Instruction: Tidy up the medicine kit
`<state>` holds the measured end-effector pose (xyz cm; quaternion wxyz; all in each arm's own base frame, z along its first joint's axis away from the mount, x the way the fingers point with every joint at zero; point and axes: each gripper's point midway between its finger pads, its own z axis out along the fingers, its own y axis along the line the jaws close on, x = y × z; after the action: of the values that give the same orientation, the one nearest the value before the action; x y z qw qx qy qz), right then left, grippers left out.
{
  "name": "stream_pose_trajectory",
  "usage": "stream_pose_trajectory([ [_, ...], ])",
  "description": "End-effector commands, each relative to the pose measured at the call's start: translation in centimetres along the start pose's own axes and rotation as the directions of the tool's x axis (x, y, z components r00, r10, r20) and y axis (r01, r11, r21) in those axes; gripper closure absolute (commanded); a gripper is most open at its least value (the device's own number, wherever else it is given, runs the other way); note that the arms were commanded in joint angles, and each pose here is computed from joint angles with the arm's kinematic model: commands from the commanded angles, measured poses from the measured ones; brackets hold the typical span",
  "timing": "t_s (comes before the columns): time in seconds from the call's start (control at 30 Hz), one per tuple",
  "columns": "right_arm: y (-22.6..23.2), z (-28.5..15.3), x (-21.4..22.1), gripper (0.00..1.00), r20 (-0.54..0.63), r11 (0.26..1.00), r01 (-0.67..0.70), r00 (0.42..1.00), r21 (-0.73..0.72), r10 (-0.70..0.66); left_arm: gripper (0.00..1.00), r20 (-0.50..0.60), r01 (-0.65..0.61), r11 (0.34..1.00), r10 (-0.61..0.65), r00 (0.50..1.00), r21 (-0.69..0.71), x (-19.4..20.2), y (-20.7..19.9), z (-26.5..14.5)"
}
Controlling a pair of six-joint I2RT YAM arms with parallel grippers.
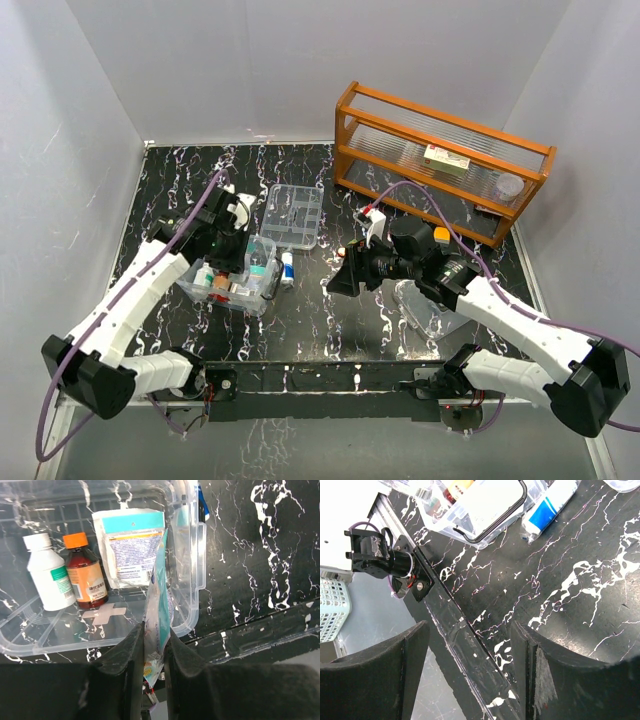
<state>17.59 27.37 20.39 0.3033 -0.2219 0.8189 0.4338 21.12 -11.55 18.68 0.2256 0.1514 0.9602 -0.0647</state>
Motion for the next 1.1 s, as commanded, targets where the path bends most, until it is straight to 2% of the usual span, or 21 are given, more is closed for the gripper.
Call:
stream_pose_trajectory([
  [0.0, 0.8, -0.3, -2.3, 0.37, 0.065, 1.0, 0.0, 0.998, -0.004, 0.001, 0.88, -0.103, -0.01, 0.992, 0.023, 0.994, 0.124, 0.4, -1.3, 1.0],
  [0.23, 0.9, -0.3, -2.4, 0.38, 0.091, 0.999, -0.035, 0.995, -0.012, 0.036, 0.89, -0.203, 0.083, 0.972, -0.037, 0.978, 0.221, 0.3, -1.1, 5.3],
  [0.4, 1.1, -0.1, -2.6, 0.39, 0.091, 0.999, -0.051, 0.994, -0.019, 0.053, 0.89, -0.257, 0.102, 0.931, -0.009, 0.966, 0.35, 1.3, -2.9, 7.2],
  [0.67, 1.0, 0.3, -2.7, 0.39, 0.09, 0.997, -0.072, 0.993, -0.025, 0.074, 0.86, -0.347, 0.144, 0.938, -0.027, 0.937, 0.316, 2.8, -2.4, 8.9],
  [0.83, 0.8, 0.6, -2.6, 0.39, 0.094, 0.996, -0.083, 0.992, -0.022, 0.085, 0.71, -0.394, 0.151, 0.955, -0.041, 0.918, 0.254, 2.6, -1.5, 9.5],
  [1.0, 1.6, 0.7, -2.9, 0.38, 0.098, 0.994, -0.084, 0.991, -0.067, 0.09, 0.5, -0.428, 0.127, 0.991, -0.099, 0.898, 0.039, 2.7, 1.8, 9.5],
  [1.07, 2.1, 0.4, -3.3, 0.38, 0.133, 0.992, -0.081, 0.987, -0.095, 0.094, 0.47, -0.412, 0.124, 0.992, -0.109, 0.905, 0.011, 2.2, 2.2, 8.8],
])
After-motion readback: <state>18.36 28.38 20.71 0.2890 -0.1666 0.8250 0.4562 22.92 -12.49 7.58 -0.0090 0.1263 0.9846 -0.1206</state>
